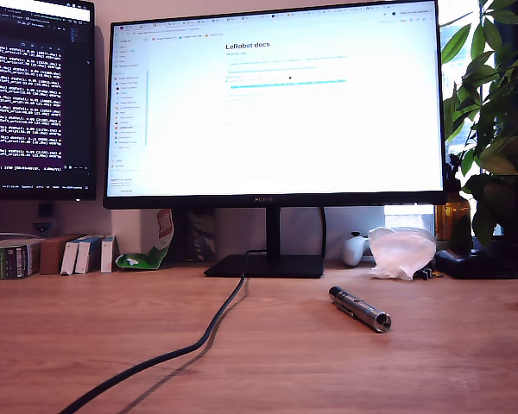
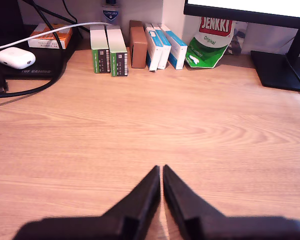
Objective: Pick the metallic laser pointer with your right arm, pass it to your left arm, then place it down to the left side of the table
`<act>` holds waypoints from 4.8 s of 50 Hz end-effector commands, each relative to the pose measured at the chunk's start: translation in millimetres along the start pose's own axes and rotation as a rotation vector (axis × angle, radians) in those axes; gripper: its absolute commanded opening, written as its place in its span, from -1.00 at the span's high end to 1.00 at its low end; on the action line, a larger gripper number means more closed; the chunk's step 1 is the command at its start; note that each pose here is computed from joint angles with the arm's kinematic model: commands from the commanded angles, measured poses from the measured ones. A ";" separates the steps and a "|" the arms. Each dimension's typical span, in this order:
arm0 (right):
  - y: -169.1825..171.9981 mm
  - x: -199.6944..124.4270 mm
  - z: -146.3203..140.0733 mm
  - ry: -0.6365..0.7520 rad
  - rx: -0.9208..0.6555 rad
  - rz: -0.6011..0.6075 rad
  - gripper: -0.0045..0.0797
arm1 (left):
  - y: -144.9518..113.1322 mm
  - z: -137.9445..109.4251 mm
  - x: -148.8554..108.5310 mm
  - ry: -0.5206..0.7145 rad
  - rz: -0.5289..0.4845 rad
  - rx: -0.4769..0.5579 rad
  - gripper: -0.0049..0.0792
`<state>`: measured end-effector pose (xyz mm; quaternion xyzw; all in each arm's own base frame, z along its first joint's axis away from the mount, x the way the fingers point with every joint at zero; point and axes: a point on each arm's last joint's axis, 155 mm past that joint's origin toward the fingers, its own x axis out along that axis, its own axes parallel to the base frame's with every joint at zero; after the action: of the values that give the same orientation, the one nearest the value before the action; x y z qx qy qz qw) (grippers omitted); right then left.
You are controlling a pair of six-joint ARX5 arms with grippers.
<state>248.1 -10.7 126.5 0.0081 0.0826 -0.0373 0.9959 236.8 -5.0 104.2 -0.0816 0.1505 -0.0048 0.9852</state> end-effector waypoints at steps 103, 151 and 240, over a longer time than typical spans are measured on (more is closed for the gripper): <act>98.0 26.1 52.5 0.492 0.334 0.409 0.00 | -88.5 77.2 15.4 0.043 -0.410 0.221 -0.08; 183.5 72.8 -42.9 1.119 -0.057 0.411 -0.01 | -130.5 -9.8 63.1 0.606 -0.588 0.692 -0.07; 206.9 73.7 -89.2 1.258 -0.207 0.452 0.01 | -141.4 -3.8 65.2 0.561 -0.612 0.726 -0.07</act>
<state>321.4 187.0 29.2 -0.0484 0.6474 0.1852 0.7378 297.3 -145.3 101.1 0.2233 0.3725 -0.3619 0.8249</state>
